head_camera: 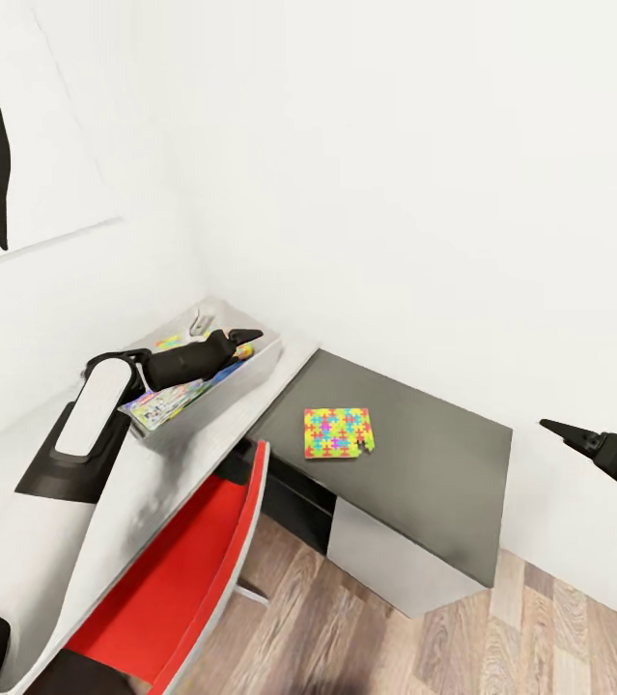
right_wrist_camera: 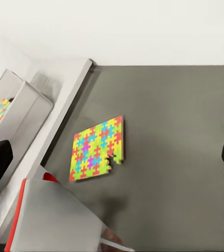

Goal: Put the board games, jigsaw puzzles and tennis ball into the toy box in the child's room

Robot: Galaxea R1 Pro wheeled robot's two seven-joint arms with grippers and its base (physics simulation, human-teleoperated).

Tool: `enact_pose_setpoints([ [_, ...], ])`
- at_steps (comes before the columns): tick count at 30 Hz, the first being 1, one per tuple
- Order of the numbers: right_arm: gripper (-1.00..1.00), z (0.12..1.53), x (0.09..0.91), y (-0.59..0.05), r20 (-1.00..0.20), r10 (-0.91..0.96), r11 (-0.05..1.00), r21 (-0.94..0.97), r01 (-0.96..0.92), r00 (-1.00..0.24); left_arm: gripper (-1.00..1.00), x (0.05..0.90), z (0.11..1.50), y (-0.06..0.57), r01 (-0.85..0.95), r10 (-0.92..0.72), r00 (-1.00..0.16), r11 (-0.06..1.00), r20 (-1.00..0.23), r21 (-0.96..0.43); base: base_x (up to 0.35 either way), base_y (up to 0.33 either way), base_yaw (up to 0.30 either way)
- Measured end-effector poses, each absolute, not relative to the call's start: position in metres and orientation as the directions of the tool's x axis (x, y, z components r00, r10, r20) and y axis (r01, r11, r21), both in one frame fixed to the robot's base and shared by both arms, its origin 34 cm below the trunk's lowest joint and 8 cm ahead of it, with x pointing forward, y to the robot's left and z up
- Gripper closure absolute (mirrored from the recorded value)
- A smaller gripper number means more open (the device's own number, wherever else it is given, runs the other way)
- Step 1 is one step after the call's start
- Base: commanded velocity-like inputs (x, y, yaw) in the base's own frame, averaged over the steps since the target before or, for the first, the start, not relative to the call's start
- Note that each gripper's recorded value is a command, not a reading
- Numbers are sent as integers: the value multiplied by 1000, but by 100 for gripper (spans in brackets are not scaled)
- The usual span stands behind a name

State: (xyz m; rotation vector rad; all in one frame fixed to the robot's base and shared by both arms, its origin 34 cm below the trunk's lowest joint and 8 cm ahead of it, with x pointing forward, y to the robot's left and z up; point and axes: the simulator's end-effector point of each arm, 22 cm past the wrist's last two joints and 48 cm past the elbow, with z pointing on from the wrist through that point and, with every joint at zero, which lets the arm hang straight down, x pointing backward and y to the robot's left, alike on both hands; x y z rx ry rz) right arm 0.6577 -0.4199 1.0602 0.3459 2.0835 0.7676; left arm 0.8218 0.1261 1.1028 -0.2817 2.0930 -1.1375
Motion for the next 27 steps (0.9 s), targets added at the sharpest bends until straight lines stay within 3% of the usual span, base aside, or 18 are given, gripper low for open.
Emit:
enact_pose_setpoints([
  [18, -100, 1069, 656, -419, -646, 497, 772, 635, -46, -579, -100, 802, 1042, 108, 69, -401, -790, 692, -463, -718, 0, 0, -230],
  [27, -100, 1071, 655, -419, -648, 497, 772, 634, -48, -577, -100, 789, 996, 118, -23, -409, -823, 716, -393, -697, 0, 0, -94],
])
